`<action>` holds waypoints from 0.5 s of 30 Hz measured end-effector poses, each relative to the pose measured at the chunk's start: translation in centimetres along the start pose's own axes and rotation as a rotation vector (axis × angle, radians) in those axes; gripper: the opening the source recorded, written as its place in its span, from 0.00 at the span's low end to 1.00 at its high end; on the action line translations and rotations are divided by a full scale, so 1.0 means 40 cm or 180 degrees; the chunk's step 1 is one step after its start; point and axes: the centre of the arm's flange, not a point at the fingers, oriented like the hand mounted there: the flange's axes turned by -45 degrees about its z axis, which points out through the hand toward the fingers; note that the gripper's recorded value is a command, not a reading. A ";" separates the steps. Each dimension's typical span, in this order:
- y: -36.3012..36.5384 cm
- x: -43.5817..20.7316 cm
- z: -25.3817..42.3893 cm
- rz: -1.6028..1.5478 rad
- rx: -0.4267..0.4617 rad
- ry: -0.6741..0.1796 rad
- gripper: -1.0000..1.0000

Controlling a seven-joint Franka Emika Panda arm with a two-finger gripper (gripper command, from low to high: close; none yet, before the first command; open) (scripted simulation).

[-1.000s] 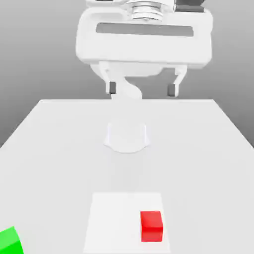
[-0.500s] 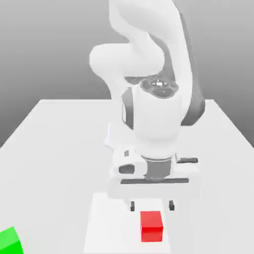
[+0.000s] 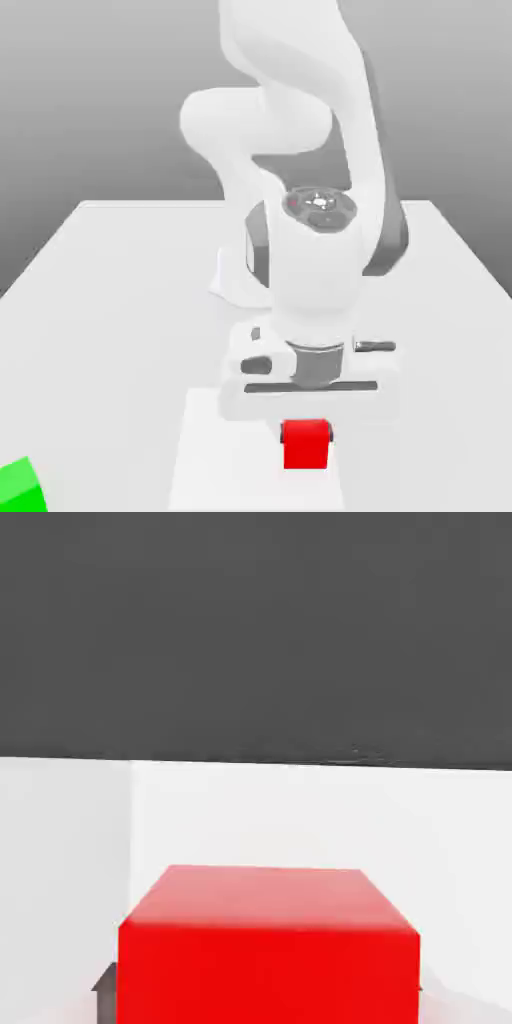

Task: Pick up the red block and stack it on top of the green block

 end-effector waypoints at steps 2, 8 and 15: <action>0.107 0.050 -0.019 0.0553 0.0008 -0.0003 0.00; 0.469 0.124 -0.061 0.2193 0.0017 -0.0004 0.00; 0.775 0.114 0.042 0.3477 0.0006 0.0002 1.00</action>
